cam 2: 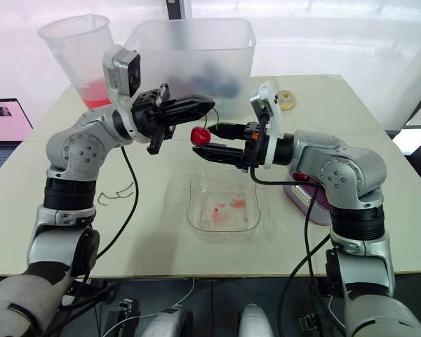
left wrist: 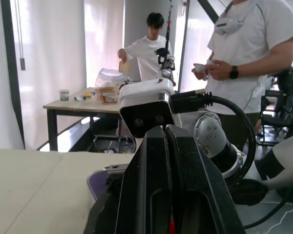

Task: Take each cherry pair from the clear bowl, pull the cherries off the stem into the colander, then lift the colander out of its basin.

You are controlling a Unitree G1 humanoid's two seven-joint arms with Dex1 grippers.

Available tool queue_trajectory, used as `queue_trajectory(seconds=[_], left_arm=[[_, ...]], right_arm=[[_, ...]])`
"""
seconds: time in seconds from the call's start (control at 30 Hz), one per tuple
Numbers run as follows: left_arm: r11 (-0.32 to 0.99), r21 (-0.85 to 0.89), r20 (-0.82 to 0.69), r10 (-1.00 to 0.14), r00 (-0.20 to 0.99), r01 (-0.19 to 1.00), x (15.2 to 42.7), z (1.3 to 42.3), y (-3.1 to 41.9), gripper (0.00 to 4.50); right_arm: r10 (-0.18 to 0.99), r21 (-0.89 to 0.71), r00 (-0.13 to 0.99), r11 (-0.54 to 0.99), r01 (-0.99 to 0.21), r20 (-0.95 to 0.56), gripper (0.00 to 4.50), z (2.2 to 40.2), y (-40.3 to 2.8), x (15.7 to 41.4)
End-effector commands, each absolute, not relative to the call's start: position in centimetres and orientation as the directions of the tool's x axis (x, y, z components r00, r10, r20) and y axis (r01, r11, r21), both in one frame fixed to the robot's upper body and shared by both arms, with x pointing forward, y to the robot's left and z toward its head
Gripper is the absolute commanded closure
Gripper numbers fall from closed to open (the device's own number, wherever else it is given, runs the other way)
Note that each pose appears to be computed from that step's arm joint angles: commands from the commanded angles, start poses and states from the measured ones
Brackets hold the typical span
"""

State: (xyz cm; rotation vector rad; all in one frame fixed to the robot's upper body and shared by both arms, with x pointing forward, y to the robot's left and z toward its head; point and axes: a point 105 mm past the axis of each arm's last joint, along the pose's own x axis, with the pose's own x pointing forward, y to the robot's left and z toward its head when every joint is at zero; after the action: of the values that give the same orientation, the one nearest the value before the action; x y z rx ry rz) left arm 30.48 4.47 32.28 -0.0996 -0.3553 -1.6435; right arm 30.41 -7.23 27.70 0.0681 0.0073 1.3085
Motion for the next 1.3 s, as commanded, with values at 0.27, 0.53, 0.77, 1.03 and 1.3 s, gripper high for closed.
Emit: queue_trajectory(seconds=[0.27,0.53,0.77,1.03,1.3], left_arm=[[-0.065,0.228,0.276,-0.953,-0.128,0.972,30.2,33.1,4.4,4.5],[-0.044,0.238,0.283,-0.953,-0.112,0.97,30.5,33.4,4.7,4.5],[-0.037,0.244,0.286,-0.952,-0.109,0.969,30.6,33.7,4.8,4.5],[-0.042,0.249,0.286,-0.951,-0.115,0.968,30.6,33.8,4.7,4.5],[-0.038,0.255,0.291,-0.95,-0.114,0.966,30.5,34.1,4.8,4.5]], right_arm=[[0.97,-0.006,0.234,0.235,-0.972,0.072,4.46,29.4,-7.0,29.2],[0.97,-0.008,0.24,0.241,-0.971,0.032,4.46,28.6,-7.2,29.3],[0.965,-0.019,0.26,0.259,-0.966,-0.023,4.46,27.2,-7.5,29.6],[0.965,-0.006,0.259,0.259,-0.966,-0.04,4.46,26.7,-7.6,29.6],[0.926,0.004,0.309,0.318,-0.948,-0.219,4.46,22.4,-9.3,30.1]])
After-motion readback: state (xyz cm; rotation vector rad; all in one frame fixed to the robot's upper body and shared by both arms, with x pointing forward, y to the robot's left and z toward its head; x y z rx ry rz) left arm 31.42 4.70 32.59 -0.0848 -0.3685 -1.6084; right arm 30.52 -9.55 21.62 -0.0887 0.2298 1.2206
